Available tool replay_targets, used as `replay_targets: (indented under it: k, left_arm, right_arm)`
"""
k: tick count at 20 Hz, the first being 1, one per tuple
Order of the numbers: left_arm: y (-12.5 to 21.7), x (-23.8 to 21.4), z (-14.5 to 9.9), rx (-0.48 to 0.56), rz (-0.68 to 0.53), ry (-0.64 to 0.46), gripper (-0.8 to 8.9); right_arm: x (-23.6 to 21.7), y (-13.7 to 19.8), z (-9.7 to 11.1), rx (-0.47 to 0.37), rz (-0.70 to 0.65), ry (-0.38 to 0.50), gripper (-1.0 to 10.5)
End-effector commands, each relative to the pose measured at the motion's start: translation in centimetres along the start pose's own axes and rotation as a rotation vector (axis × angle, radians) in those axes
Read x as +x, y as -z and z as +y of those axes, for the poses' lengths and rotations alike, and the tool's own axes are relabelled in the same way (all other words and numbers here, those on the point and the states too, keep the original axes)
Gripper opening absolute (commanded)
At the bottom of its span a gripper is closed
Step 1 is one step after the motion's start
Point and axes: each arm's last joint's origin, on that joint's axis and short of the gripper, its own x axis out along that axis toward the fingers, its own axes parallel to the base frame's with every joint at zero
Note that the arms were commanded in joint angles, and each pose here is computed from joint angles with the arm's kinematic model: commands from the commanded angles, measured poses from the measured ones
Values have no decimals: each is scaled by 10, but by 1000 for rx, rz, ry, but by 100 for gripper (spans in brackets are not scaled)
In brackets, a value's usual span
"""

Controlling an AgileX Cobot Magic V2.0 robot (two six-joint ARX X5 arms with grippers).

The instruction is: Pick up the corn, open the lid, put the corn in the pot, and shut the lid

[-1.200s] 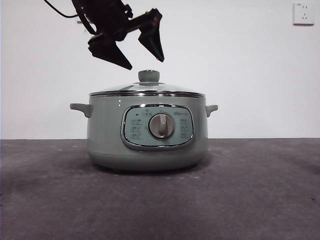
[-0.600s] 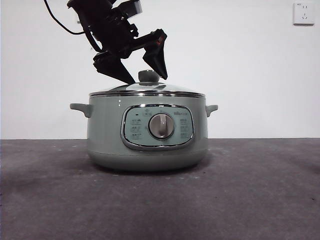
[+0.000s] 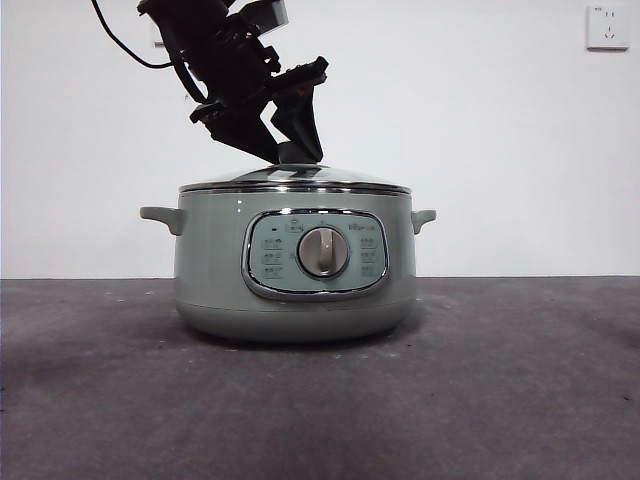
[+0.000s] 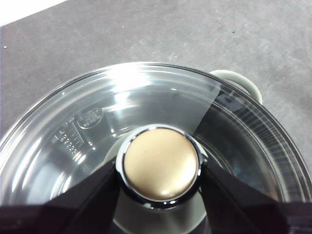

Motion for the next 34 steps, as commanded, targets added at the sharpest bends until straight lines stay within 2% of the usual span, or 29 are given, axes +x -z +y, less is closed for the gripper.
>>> replay_targets:
  k: [1, 6, 11, 17, 21, 24, 28, 34]
  left_arm:
    - [2, 6, -1, -16, 5, 3, -8]
    - [-9, -5, -2, -20, -36, 2, -8]
    - [-28, -43, -6, -5, -142, -2, -8]
    - [-46, -123, -4, -2, -283, -36, -8]
    - [-44, -195, -13, 13, -345, -58, -8]
    - [-35, -241, -18, 14, -383, -105, -8]
    - [-12, -282, -25, 13, -371, -141, -8]
    - [58, -291, -32, -49, -329, -147, -8]
  right_arm:
    - [-1, -1, 0, 8, -12, -3, -12]
    - [-1, -1, 0, 7, -13, -3, -12]
    - [-1, -1, 0, 7, -13, -3, -12]
    - [0, -7, 0, 0, -73, -15, -12]
    - [13, -23, 2, -12, -129, -137, -12]
    - [35, -39, 2, 3, -134, -213, -12]
    - [64, -72, 0, 12, -122, -276, -13]
    - [121, -140, 18, -22, -62, -343, -13]
